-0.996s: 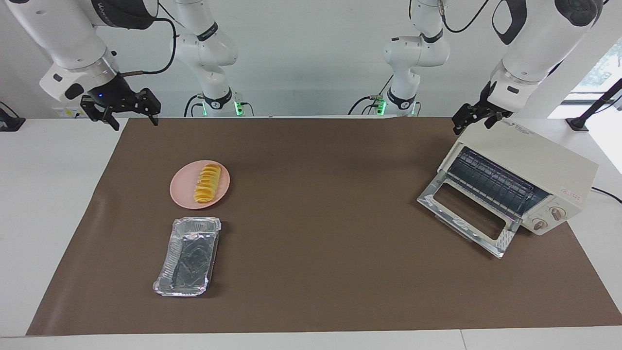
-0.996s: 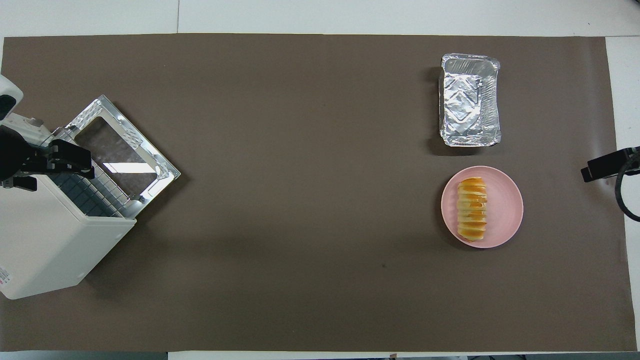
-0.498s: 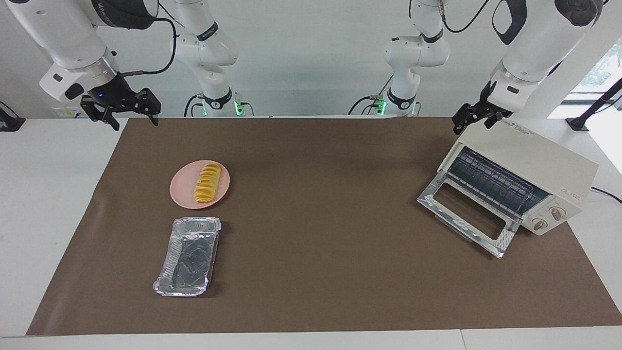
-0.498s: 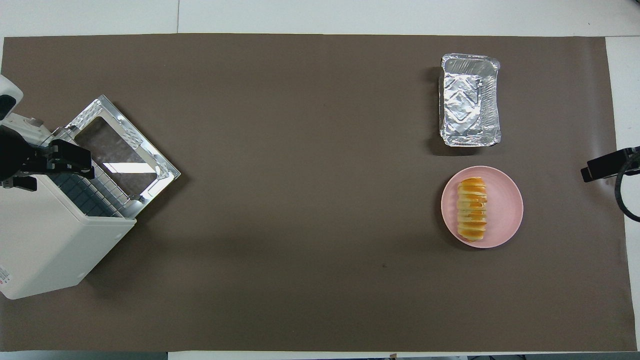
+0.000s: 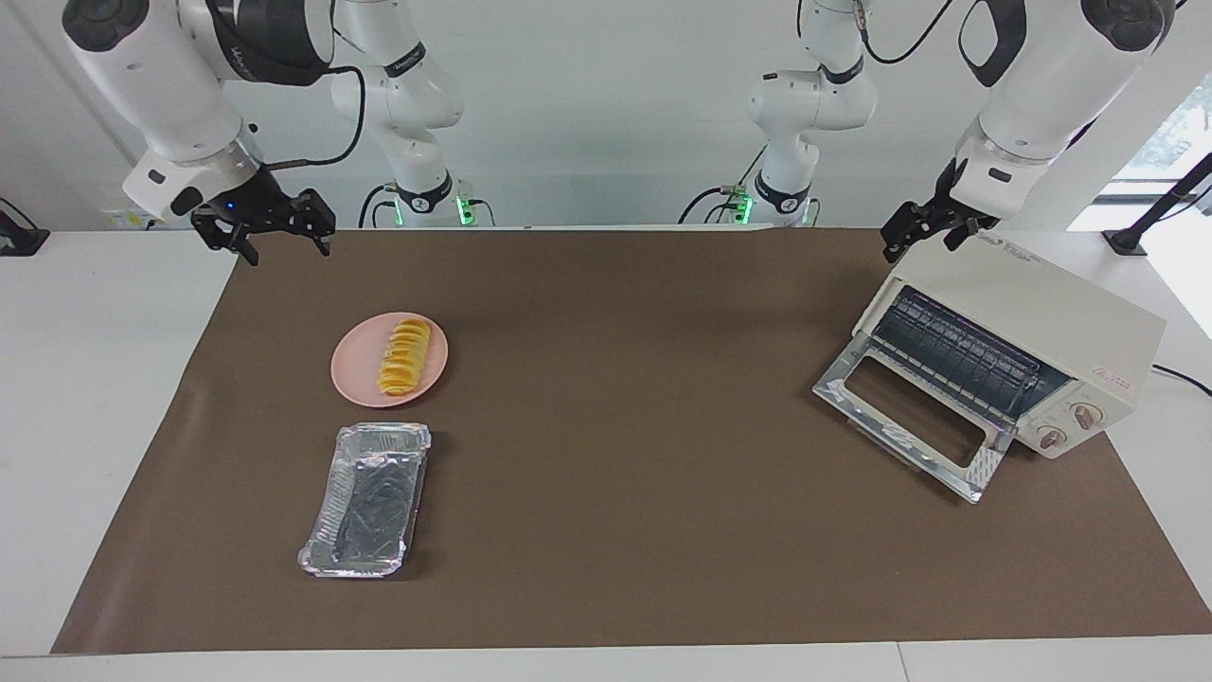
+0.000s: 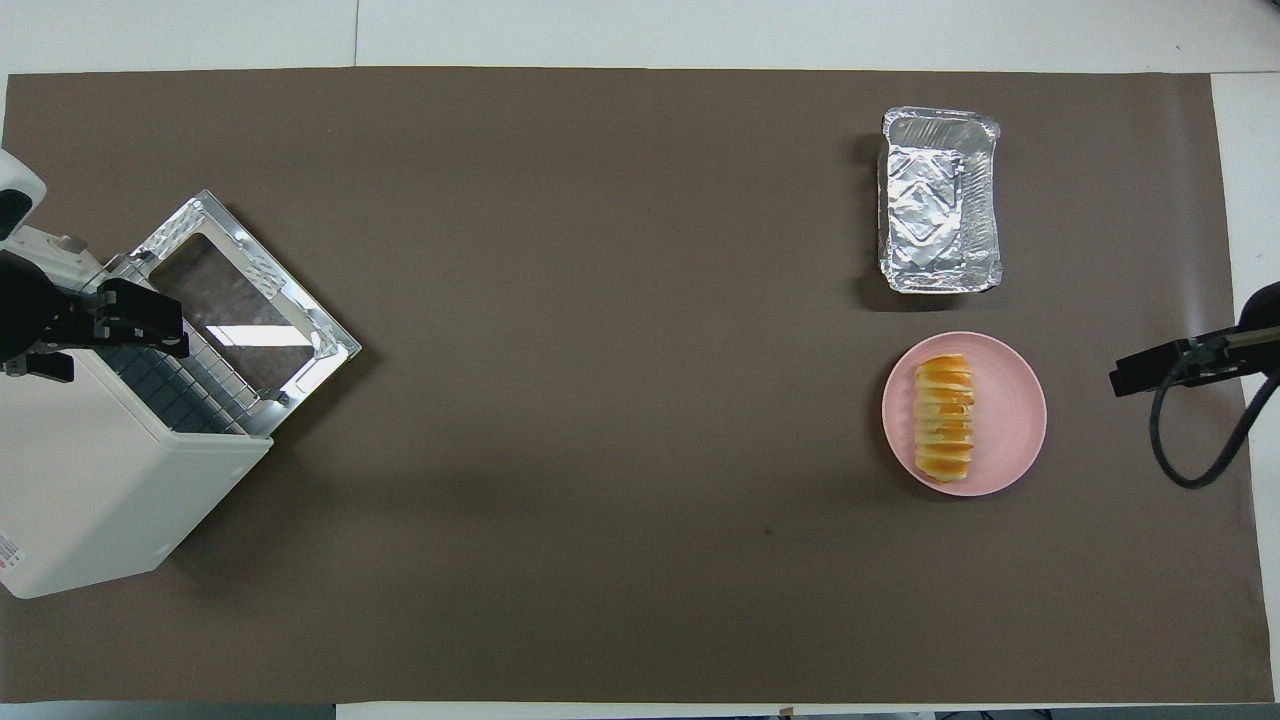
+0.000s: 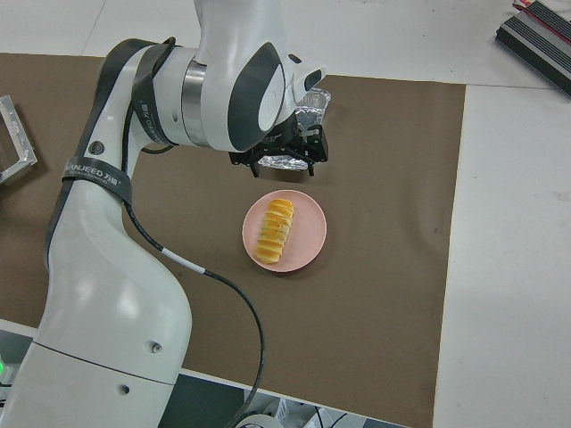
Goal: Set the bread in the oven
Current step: 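Reach the right gripper down and grasp the bread slices on the pink plate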
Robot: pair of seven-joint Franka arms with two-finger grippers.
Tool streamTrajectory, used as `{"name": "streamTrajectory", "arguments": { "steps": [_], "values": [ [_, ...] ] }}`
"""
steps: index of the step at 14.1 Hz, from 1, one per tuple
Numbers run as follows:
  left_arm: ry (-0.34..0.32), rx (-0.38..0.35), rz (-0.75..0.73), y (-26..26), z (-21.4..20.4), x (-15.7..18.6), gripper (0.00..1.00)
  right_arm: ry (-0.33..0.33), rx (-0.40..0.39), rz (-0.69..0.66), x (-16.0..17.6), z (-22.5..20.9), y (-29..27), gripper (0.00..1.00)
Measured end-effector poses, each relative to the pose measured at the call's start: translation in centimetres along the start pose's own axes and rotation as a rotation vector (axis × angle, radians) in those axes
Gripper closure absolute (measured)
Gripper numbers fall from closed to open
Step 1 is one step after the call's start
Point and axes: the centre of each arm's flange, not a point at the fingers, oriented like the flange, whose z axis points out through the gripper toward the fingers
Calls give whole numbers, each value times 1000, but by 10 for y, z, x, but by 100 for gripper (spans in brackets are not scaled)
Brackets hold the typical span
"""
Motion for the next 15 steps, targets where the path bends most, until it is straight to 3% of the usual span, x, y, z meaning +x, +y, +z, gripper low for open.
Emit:
{"name": "streamTrajectory", "arguments": {
  "steps": [5,10,15],
  "values": [
    [0,0,0,0,0,0,0,39,-24,64,-25,91,-58,0],
    [0,0,0,0,0,0,0,92,-19,98,-24,193,-57,0],
    [0,0,0,0,0,0,0,116,-9,147,-7,234,-58,0]
  ]
}}
